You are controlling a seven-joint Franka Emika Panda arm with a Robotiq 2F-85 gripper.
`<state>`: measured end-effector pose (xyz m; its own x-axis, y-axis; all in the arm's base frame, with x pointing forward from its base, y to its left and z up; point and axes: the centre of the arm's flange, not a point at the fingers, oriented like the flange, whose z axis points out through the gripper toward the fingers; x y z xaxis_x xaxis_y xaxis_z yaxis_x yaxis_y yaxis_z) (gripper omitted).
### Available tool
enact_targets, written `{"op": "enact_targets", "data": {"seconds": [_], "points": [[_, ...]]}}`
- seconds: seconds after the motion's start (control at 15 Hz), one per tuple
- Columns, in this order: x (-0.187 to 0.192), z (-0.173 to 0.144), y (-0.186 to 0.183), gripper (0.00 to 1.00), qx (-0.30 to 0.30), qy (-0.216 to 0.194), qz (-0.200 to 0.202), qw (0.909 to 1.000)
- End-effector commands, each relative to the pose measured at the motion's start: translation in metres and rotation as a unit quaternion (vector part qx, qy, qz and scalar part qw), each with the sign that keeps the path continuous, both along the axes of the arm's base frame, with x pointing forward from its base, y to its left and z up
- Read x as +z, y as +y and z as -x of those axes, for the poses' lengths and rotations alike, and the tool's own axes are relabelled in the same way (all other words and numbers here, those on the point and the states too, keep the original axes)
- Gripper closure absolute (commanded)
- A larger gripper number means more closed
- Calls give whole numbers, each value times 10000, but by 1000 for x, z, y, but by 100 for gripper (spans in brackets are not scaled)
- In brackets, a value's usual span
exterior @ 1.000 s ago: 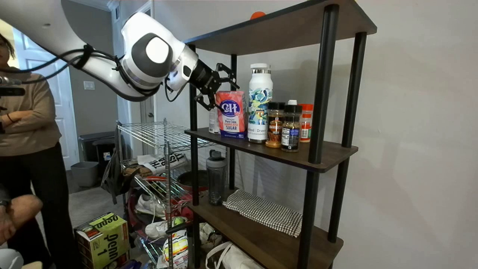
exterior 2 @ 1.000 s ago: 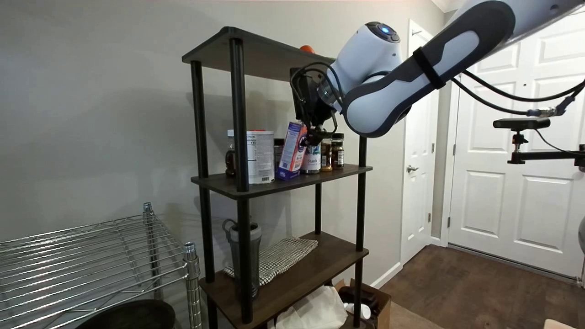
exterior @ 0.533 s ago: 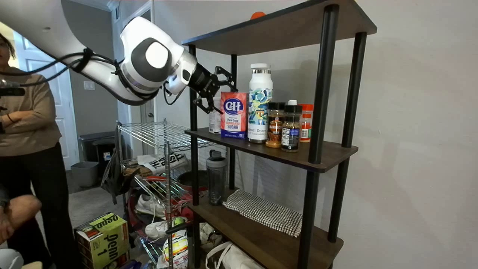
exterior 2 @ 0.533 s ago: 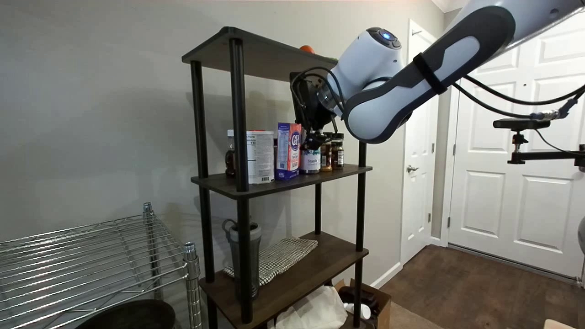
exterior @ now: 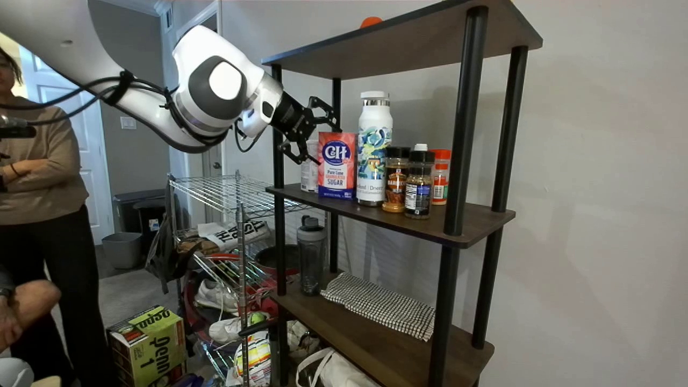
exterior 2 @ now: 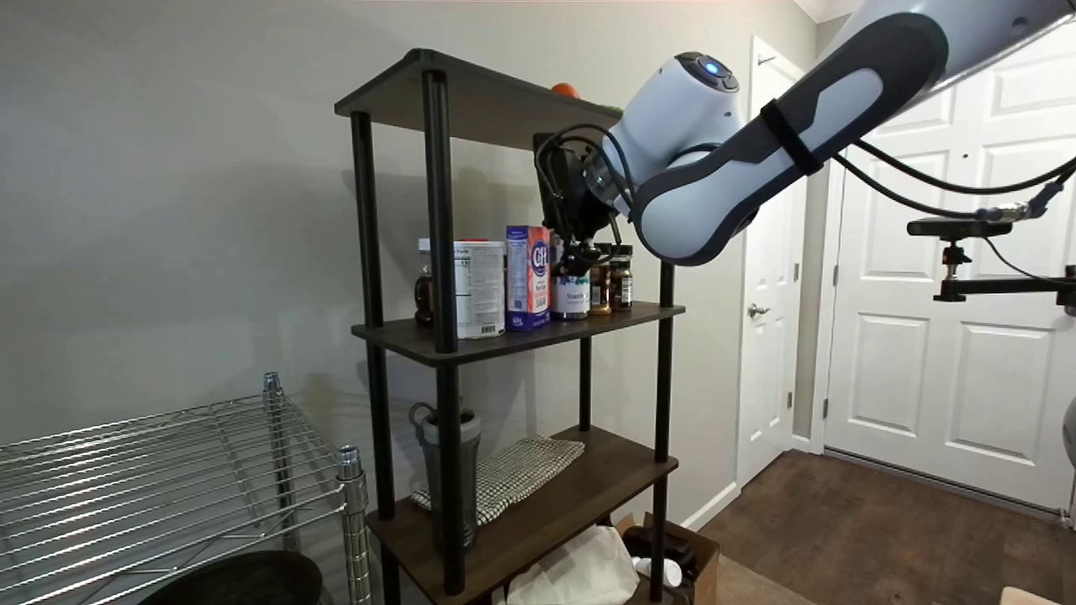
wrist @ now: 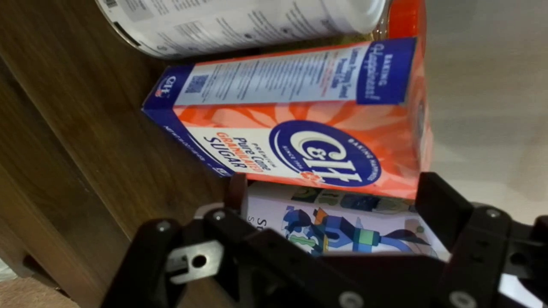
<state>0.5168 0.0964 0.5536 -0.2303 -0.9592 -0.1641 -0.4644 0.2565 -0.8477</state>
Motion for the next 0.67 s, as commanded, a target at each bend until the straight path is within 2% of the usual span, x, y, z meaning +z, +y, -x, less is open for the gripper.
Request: {"op": "enact_targets", "data": {"seconds": [0.0, 0.27, 0.6], "points": [[-1, 4, -3, 0, 38, -262, 119, 9996], [8, 4, 0, 0, 287, -563, 348, 9974], [9, 1, 1, 0, 671, -510, 761, 9935]]}}
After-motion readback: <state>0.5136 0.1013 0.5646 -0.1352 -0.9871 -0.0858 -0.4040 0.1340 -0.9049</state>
